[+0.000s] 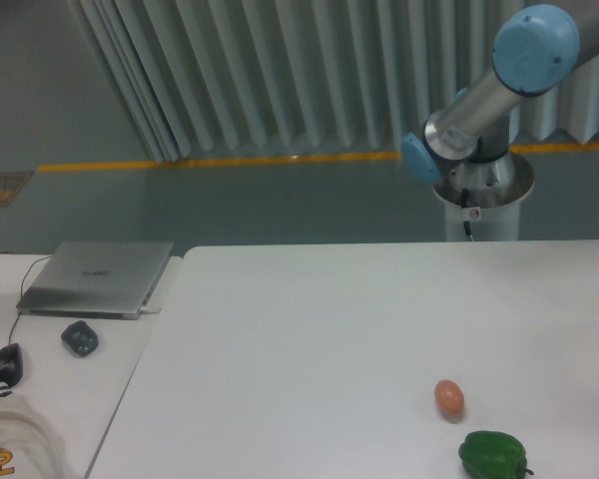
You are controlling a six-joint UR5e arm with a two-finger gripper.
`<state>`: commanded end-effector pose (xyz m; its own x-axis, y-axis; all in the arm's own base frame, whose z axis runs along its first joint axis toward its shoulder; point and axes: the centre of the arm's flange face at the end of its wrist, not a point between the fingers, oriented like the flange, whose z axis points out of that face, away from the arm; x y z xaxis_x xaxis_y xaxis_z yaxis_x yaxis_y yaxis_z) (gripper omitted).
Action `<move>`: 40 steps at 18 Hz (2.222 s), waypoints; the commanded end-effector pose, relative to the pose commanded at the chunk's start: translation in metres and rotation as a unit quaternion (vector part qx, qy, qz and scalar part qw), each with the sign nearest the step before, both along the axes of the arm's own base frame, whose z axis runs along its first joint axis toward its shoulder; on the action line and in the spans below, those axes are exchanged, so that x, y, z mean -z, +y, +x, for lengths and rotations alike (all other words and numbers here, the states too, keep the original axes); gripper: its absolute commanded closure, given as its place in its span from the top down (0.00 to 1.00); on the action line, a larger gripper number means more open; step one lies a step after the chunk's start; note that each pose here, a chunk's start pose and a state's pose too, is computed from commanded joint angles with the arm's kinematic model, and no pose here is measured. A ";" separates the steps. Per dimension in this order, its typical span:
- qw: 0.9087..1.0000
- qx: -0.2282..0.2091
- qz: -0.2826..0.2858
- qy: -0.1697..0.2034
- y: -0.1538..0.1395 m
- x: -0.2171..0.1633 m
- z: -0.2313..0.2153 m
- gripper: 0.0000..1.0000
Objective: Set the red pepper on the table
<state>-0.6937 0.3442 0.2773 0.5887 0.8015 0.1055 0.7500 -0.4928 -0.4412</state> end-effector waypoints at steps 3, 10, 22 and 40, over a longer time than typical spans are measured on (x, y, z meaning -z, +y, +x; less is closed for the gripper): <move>1.000 0.001 0.000 -0.002 0.001 0.003 0.000 1.00; 1.000 0.002 0.000 -0.005 0.003 0.007 0.000 1.00; 1.000 0.006 0.000 -0.004 0.001 0.006 0.001 0.58; 0.999 0.021 0.044 -0.012 -0.002 -0.113 0.062 0.57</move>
